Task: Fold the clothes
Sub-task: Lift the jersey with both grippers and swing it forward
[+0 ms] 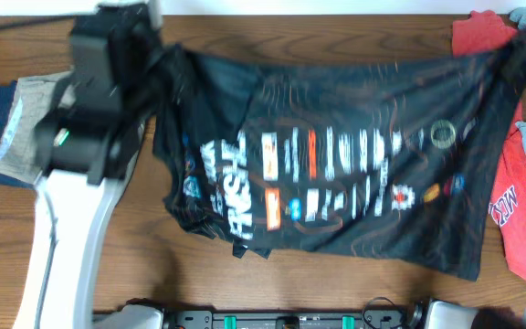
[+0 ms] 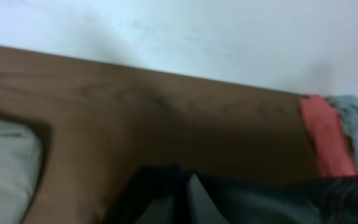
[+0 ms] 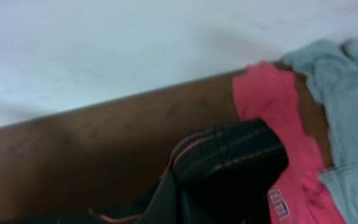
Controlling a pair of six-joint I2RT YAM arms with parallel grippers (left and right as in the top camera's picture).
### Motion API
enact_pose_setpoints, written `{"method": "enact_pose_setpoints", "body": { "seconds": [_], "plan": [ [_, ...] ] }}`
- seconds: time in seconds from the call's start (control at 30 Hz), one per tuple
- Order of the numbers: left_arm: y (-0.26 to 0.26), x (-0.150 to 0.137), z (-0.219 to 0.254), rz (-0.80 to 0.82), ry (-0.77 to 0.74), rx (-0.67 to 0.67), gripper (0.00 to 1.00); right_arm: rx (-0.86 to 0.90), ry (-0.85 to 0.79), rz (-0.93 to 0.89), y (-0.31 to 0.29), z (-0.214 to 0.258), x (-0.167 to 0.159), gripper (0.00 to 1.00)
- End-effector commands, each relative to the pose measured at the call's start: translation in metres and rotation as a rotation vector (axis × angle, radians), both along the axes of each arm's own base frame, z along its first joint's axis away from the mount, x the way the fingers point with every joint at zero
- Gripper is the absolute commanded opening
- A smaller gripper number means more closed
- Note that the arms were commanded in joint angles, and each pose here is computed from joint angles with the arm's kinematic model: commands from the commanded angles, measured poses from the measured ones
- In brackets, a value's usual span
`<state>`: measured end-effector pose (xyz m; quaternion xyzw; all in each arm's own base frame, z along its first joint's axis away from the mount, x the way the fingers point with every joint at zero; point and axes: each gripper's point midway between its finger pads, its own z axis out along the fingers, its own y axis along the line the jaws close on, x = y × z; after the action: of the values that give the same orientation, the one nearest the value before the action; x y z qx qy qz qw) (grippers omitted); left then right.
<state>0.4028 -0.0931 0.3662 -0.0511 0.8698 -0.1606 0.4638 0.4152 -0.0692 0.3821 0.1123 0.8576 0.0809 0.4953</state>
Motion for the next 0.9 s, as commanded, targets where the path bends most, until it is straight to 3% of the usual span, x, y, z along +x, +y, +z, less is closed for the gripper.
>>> {"method": "enact_pose_setpoints", "body": {
  "seconds": [0.0,0.1,0.2,0.33,0.5,0.63,0.77,0.87],
  "plan": [
    [0.018,0.045,0.0,0.085,-0.09,0.057,0.06,0.08,-0.095,0.01,0.008,0.011,0.034,0.01],
    [0.03,0.078,0.033,0.127,-0.264,0.022,0.06,0.111,-0.277,-0.01,0.004,0.05,0.056,0.01],
    [0.053,0.087,0.08,0.238,-0.414,-0.026,0.06,0.135,-0.494,-0.027,0.0,0.106,0.059,0.01],
    [0.067,0.072,0.167,0.271,-0.63,-0.067,0.06,0.135,-0.704,-0.101,-0.014,0.174,0.033,0.01],
    [0.071,0.03,0.256,0.26,-0.835,-0.054,0.06,0.064,-0.754,-0.126,-0.018,0.203,0.004,0.01],
    [0.052,0.028,0.229,0.145,-0.693,-0.045,0.06,0.005,-0.599,-0.18,-0.027,0.168,0.003,0.01],
    [0.04,0.03,0.127,0.073,-0.298,-0.01,0.06,-0.034,-0.329,-0.207,-0.034,0.097,0.009,0.01],
    [0.04,0.014,0.033,0.062,0.064,0.031,0.06,-0.045,-0.091,-0.184,-0.034,0.033,0.01,0.01]
  ]
}}
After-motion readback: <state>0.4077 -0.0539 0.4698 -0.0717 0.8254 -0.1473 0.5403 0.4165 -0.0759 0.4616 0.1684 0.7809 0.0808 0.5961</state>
